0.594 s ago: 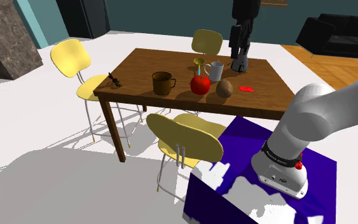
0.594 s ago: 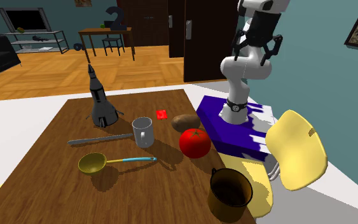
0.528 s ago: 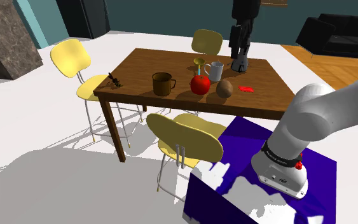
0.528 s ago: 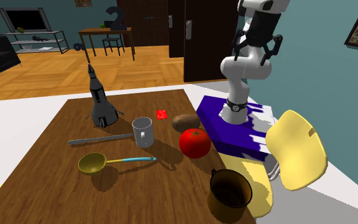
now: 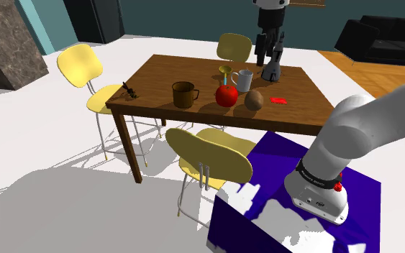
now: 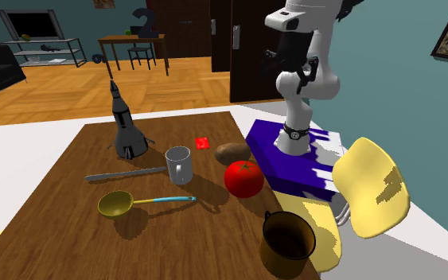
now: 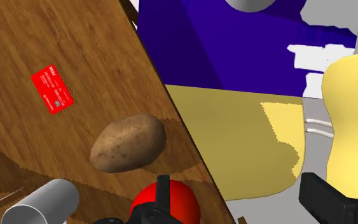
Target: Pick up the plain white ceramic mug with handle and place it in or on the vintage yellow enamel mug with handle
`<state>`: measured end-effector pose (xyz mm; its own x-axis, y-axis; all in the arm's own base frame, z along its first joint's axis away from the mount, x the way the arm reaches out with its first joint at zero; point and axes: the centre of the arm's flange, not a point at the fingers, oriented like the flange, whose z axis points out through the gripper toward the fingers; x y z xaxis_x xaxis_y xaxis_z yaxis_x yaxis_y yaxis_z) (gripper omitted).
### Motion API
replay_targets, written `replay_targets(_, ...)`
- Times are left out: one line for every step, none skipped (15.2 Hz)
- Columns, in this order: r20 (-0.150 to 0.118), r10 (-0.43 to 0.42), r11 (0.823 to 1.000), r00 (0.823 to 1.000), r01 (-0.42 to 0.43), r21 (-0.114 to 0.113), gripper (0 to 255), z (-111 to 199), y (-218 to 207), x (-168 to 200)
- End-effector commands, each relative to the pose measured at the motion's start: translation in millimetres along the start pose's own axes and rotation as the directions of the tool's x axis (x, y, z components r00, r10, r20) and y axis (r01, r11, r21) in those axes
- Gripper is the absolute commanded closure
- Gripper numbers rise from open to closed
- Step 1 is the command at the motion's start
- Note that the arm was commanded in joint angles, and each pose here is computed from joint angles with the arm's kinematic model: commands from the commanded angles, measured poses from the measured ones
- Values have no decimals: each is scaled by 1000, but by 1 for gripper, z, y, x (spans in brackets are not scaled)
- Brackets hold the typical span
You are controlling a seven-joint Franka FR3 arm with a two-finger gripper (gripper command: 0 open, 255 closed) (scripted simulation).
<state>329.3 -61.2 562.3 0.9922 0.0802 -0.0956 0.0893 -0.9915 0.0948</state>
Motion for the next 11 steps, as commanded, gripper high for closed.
replay_targets(-2,-1,1000,1000,1,6,0,12,23,12)
replay_targets(-3,-1,1000,1000,1,10,0,17,34,18)
replay_targets(-4,-1,1000,1000,1,14,0,23,45,23)
replay_targets(-5,-1,1000,1000,1,17,0,28,57,29)
replay_targets(-6,-2,1000,1000,2,21,0,34,68,34)
replay_targets(-7,-2,1000,1000,2,25,0,39,79,40)
replay_targets(-8,-2,1000,1000,2,28,0,45,90,46)
replay_targets(-9,-2,999,1000,2,32,0,51,101,51)
replay_targets(-10,-2,999,1000,2,35,0,56,112,57)
replay_targets(-11,-2,999,1000,3,39,0,62,123,63)
replay_targets(-11,-2,999,1000,3,43,0,68,134,68)
